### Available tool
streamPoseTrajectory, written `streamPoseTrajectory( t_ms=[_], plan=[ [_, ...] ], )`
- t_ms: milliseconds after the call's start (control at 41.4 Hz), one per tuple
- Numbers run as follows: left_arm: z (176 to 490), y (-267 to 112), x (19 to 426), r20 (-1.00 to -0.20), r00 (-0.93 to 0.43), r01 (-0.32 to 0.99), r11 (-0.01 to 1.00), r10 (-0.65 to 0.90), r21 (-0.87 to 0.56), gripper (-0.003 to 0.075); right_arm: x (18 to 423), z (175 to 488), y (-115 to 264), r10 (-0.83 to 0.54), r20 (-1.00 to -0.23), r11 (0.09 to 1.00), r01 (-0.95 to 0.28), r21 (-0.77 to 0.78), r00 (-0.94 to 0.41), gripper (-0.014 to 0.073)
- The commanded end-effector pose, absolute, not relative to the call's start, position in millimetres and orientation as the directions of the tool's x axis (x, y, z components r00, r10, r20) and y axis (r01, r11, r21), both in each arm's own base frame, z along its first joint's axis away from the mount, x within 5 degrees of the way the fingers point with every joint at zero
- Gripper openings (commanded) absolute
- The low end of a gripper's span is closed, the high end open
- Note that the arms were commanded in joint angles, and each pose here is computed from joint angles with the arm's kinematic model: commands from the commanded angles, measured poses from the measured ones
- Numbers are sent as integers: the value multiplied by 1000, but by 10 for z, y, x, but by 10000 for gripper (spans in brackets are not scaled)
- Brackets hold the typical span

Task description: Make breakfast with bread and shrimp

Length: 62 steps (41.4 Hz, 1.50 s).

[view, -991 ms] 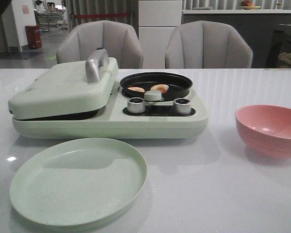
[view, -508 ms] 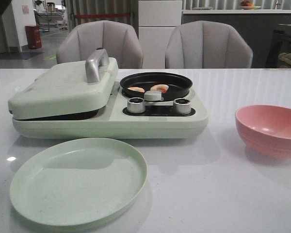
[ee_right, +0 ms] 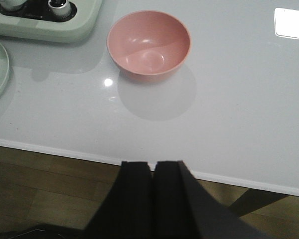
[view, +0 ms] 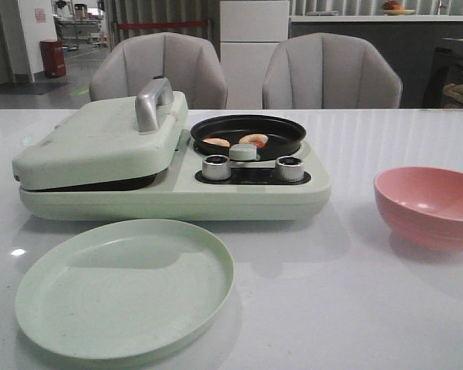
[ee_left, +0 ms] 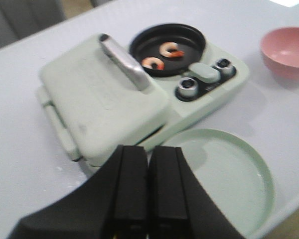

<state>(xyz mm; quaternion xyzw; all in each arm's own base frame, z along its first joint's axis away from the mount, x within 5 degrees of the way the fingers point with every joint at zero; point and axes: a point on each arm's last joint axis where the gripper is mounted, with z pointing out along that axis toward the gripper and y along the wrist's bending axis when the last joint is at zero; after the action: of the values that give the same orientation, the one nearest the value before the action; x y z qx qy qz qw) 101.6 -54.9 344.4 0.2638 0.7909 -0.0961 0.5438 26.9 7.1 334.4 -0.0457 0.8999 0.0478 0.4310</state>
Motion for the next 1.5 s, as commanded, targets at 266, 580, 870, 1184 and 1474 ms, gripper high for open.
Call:
streamPoseTrajectory(
  t_ms=[266,580,870,1184,1474],
  plan=[
    [2989,-84,494,-988,18,169,974,150,151,104,303,3456,71,-33,-824,992,-122,44,-566,36],
    [2515,-24,448,-994,80,52,996,73,77,104,303,3456,71,-33,-824,992,-122,44,-566,36],
    [2122,-44,540,-982,189,75,997,-22,-8,104,303,3456,70,-34,-824,992,-122,43,-566,36],
    [2134,-38,538,-978,202,56,997,44,57,104,303,3456,70,-34,-824,992,-122,43,-566,36],
    [2117,-39,541,-983,181,65,998,9,21,104,303,3456,70,-34,-824,992,-122,43,-566,36]
  ],
)
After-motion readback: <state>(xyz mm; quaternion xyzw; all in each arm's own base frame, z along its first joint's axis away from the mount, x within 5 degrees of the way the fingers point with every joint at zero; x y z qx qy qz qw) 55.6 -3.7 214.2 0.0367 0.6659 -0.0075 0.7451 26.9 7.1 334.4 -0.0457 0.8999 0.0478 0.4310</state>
